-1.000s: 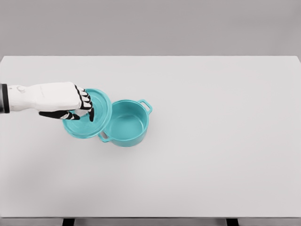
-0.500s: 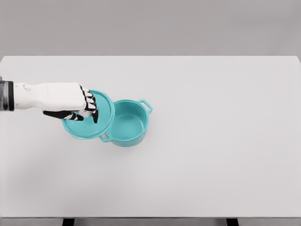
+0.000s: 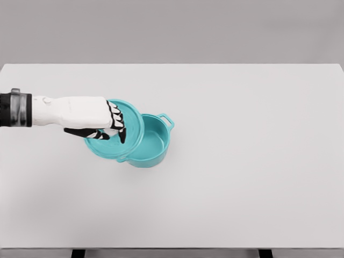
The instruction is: Cover the pot with left arm
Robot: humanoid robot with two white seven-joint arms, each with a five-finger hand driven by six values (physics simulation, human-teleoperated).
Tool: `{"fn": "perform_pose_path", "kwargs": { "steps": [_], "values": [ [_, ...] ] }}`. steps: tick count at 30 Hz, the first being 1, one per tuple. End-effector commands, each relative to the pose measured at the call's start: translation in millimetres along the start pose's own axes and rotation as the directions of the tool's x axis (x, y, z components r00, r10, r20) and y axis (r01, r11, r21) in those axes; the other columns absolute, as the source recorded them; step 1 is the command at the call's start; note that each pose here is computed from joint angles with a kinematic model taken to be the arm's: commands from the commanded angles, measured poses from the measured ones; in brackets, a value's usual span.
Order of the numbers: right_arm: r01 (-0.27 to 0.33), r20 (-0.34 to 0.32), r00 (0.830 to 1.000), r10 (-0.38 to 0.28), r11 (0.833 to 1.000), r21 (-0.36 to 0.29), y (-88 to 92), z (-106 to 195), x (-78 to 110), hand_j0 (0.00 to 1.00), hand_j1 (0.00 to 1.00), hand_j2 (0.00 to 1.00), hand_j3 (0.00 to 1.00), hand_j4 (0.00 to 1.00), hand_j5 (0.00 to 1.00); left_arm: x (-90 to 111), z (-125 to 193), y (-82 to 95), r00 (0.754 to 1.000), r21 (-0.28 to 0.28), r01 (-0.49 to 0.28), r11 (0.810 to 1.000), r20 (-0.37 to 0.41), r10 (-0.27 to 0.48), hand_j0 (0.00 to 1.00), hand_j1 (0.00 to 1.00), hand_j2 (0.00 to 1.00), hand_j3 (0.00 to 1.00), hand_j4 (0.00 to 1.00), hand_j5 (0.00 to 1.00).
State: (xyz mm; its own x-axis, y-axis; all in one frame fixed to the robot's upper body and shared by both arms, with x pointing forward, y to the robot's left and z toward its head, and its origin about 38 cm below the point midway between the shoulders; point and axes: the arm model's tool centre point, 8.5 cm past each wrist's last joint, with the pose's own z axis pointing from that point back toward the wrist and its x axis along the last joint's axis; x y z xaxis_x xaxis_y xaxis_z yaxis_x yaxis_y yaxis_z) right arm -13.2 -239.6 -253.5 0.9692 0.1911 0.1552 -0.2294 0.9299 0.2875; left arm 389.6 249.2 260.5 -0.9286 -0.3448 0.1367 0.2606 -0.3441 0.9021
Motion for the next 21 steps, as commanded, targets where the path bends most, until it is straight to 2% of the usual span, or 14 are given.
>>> {"fn": "perform_pose_path", "kwargs": {
  "steps": [1, 9, 13, 18, 21],
  "values": [
    [0.0, 0.0, 1.0, 0.0, 1.0, 0.001, 0.2, 0.1, -0.6, 1.0, 1.0, 1.0, 1.0, 1.0, 1.0, 1.1, -4.5, 1.8, 1.0, 0.011, -0.005, 1.0, 0.012, 0.005, 0.53, 0.53, 0.53, 0.53, 0.53, 0.53],
    [0.0, 0.0, 1.0, 0.0, 1.0, 0.001, 0.2, 0.1, -0.6, 1.0, 1.0, 1.0, 1.0, 1.0, 1.0, 0.5, -9.7, 6.6, 1.0, 0.022, -0.003, 1.0, 0.021, 0.003, 0.53, 0.53, 0.53, 0.53, 0.53, 0.53],
    [0.0, -0.002, 1.0, 0.0, 1.0, 0.001, 0.3, 0.2, -1.1, 1.0, 1.0, 1.0, 1.0, 1.0, 1.0, 0.8, -6.9, 13.8, 0.999, 0.054, -0.035, 0.998, 0.037, 0.033, 0.52, 0.52, 0.52, 0.52, 0.52, 0.52],
    [-0.001, 0.001, 1.0, 0.001, 1.0, 0.0, 0.0, 0.0, 0.3, 1.0, 1.0, 1.0, 1.0, 1.0, 1.0, 2.4, -6.3, 17.3, 0.993, 0.081, -0.097, 0.992, 0.071, 0.092, 0.53, 0.53, 0.53, 0.53, 0.53, 0.53],
    [0.0, 0.0, 1.0, 0.0, 1.0, 0.0, 0.0, 0.1, -0.2, 1.0, 1.0, 1.0, 1.0, 1.0, 1.0, 4.3, -7.5, 13.4, 0.982, 0.064, -0.165, 0.984, 0.101, 0.159, 0.53, 0.53, 0.53, 0.53, 0.53, 0.53]
  ]
}}
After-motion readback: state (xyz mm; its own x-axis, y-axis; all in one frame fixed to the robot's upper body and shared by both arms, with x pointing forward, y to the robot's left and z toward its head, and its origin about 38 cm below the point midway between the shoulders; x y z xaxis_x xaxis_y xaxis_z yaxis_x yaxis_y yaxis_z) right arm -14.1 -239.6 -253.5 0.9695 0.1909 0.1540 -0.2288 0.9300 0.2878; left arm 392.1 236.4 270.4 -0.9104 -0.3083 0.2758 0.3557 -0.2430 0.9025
